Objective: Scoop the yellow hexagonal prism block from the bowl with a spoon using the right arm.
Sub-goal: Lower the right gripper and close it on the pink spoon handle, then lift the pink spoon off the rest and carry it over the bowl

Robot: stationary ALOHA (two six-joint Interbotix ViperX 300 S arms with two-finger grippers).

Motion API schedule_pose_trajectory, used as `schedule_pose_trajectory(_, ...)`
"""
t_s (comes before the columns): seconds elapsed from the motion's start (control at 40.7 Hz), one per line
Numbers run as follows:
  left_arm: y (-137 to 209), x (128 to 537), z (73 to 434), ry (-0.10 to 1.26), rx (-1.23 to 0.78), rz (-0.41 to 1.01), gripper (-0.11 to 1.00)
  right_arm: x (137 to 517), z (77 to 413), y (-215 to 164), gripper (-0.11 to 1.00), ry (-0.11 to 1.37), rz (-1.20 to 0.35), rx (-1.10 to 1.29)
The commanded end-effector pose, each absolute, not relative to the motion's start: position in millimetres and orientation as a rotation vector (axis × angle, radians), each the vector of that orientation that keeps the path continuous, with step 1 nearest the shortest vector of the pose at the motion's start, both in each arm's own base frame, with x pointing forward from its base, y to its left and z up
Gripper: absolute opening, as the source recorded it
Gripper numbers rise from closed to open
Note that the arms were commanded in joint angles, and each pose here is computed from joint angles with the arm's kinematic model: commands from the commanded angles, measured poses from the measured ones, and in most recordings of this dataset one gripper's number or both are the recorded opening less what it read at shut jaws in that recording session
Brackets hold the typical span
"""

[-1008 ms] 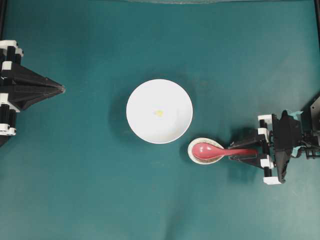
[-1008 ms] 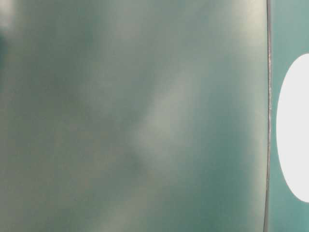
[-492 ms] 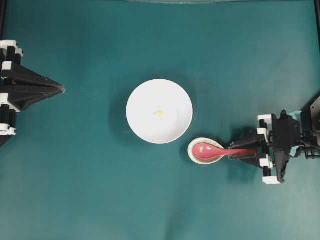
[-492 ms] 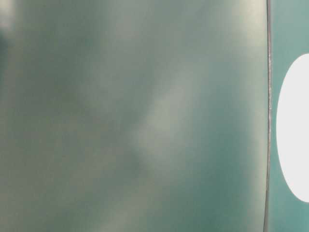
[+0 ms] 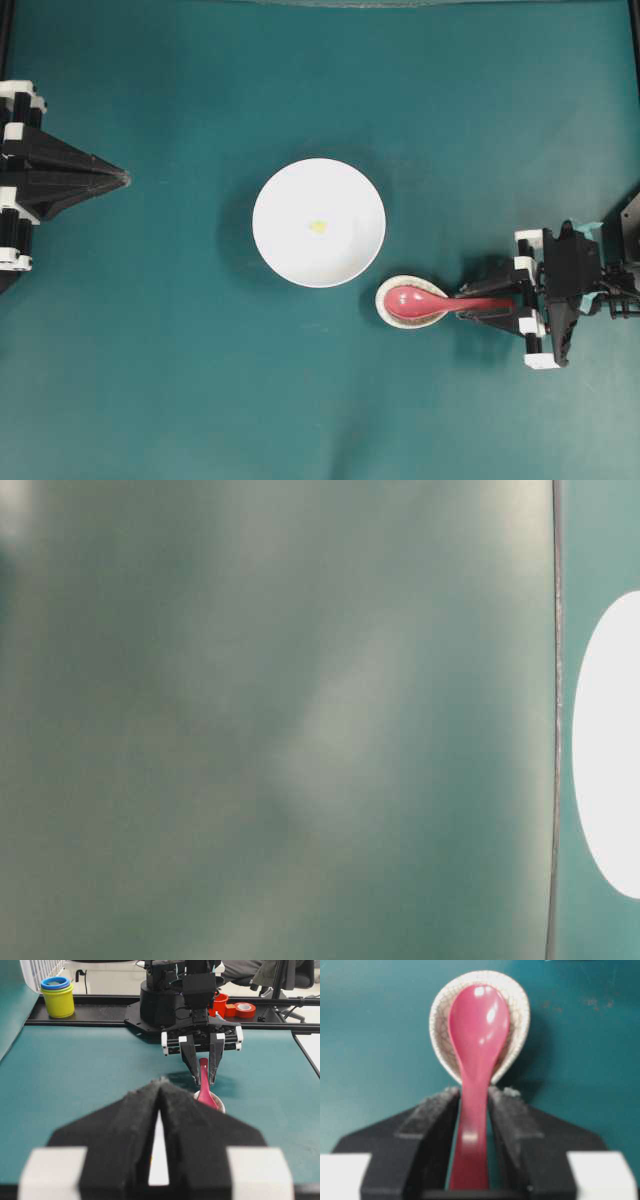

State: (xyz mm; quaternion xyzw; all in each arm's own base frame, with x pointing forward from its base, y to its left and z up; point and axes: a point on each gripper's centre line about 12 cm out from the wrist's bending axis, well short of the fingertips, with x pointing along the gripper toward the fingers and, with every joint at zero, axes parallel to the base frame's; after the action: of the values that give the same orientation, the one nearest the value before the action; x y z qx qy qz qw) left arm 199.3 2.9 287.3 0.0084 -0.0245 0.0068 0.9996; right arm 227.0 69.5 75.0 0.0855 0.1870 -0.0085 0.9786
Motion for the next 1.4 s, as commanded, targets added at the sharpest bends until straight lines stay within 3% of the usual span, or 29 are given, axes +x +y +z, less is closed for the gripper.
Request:
schedule_pose_trajectory(0.0,3,202,294,-0.066,0.022,0.016,0.05,229,78,72,0.37,0.362,-0.013,0.179)
schedule_pose_trajectory(0.246,3,201,293,-0.063,0.022,0.014,0.05,230,79,71,0.36,0.355,-0.014,0.180)
schedule_pose_trajectory(0.418,3,201,293,-0.063,0.022,0.014,0.05,232,80,72,0.24,0.347,-0.016,0.184)
schedule_pose_trajectory(0.713,4,202,291,-0.040,0.023,0.016,0.05,234,87,73,0.23,0.332,-0.009,0.195)
schedule_pose_trajectory(1.377,4,200,293,-0.043,0.020,0.016,0.05,245,174,70,0.23,0.262,0.066,0.212)
